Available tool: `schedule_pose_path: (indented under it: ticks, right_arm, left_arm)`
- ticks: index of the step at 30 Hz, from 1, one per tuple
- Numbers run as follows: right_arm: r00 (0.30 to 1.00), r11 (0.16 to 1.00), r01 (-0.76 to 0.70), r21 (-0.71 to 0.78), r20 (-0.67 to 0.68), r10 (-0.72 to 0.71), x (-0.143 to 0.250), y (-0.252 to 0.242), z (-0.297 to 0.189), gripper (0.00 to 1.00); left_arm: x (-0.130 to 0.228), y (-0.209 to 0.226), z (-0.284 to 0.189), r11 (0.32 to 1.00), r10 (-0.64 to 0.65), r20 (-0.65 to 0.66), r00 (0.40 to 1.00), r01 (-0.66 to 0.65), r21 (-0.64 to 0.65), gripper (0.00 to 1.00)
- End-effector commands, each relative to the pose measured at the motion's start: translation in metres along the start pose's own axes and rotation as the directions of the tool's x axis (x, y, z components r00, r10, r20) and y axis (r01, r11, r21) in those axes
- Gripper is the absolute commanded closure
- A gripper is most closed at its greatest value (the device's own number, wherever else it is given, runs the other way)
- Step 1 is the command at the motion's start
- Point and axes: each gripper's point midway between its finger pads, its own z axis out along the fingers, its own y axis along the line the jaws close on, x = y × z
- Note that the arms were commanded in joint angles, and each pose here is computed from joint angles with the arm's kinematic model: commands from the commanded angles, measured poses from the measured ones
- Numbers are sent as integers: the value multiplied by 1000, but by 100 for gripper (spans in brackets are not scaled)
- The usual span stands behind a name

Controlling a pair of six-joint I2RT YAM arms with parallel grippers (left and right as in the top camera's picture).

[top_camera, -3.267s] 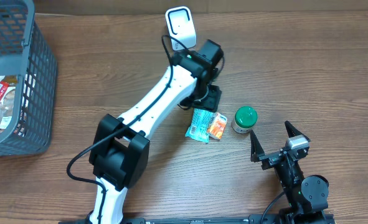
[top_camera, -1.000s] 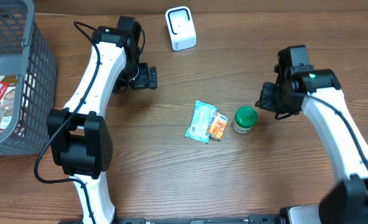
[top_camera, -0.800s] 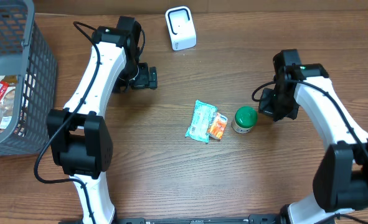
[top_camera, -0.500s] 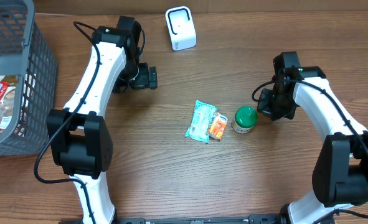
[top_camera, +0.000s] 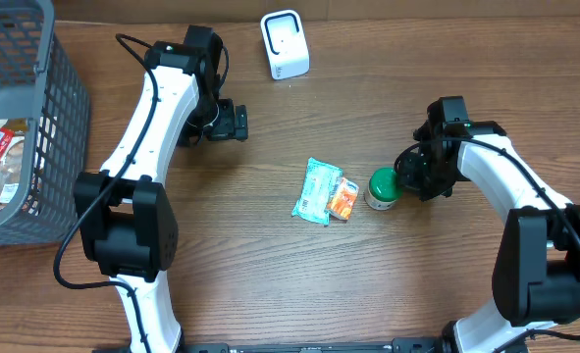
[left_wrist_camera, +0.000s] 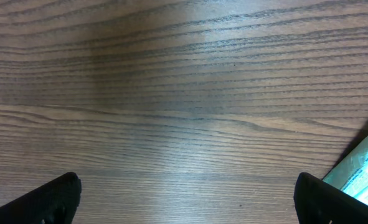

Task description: Scan the item barcode

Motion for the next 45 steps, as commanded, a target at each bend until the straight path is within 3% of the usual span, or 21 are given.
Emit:
schedule_pose_path:
  ticks: [1,6,35,45]
  right_arm:
    - [999,998,31,-51,-18,-31,5,7,2,96]
    - [997,996,77,-52,-17,-78,6,7,3,96]
    - [998,989,36,-142,-47,-44,15,20,8,96]
    - [997,972,37,-233,-55,-51,21,33,13,96]
  left_arm:
    - [-4,-1,-17,1000,15,50,999,-15,8,0]
    - [-4,-1,-17,1000,15,50,999,-15,8,0]
    - [-4,-1,-17,1000,15,50,999,-15,8,0]
    - [-4,-1,-17,1000,15,50,999,-15,8,0]
